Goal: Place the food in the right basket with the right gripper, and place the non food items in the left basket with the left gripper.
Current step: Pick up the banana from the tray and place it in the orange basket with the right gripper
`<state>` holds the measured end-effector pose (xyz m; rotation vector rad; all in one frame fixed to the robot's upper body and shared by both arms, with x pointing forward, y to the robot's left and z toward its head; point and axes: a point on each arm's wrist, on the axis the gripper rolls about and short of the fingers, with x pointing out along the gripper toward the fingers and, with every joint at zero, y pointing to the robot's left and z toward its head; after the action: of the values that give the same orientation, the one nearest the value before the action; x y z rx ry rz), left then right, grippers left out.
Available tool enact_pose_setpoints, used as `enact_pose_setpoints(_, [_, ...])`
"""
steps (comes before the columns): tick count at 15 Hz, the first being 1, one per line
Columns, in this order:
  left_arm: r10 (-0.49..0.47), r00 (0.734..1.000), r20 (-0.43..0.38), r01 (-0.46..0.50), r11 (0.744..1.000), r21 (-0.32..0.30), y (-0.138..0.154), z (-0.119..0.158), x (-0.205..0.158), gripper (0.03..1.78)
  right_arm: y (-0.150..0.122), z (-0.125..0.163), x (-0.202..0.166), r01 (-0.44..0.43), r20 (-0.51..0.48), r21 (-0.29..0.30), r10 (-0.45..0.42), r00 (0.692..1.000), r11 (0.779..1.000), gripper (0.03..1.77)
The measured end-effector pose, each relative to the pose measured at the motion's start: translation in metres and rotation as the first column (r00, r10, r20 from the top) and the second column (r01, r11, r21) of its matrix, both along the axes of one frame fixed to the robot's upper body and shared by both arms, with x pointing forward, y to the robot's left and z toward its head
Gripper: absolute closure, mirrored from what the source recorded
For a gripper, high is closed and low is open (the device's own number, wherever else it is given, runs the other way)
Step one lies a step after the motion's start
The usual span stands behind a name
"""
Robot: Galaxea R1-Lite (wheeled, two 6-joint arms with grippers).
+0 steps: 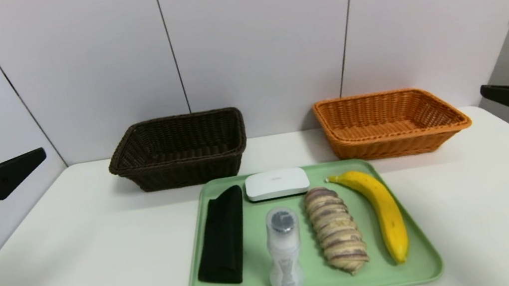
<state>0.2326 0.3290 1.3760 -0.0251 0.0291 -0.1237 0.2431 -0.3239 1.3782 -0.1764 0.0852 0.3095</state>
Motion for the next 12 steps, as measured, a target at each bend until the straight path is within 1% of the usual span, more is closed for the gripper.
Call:
enact_pose_setpoints(1, [-0.004,1.0,0.024,0.004,1.0,-0.002,-0.001,-0.001,0.007,0.12,0.0,-0.002,0.004,0.004,0.006,-0.002,-0.004,1.0,1.0,0.09])
enact_pose_setpoints(2, [-0.006,1.0,0.027,0.006,1.0,-0.003,-0.001,-0.003,0.012,0.12,0.0,-0.004,0.008,0.015,0.002,-0.003,-0.015,1.0,1.0,0.09])
enact_pose_setpoints(4, [-0.003,1.0,-0.005,0.003,1.0,-0.006,-0.002,-0.009,0.021,0.12,0.0,-0.01,0.017,0.036,-0.035,-0.003,-0.036,0.999,0.999,0.09])
enact_pose_setpoints(8, [-0.01,0.999,-0.038,0.01,1.0,-0.007,-0.004,-0.016,0.026,0.12,0.006,-0.015,0.031,0.022,-0.086,0.013,-0.021,0.996,1.0,0.09])
enact_pose_setpoints(11, [-0.031,0.999,-0.035,0.031,1.0,-0.008,-0.007,-0.015,0.026,0.12,0.022,-0.014,0.052,0.014,-0.128,0.004,-0.013,0.992,1.0,0.09])
enact_pose_setpoints(12, [-0.038,0.999,-0.029,0.038,0.999,-0.007,-0.008,-0.014,0.026,0.12,0.032,-0.014,0.059,0.005,-0.163,-0.003,-0.005,0.987,1.0,0.09])
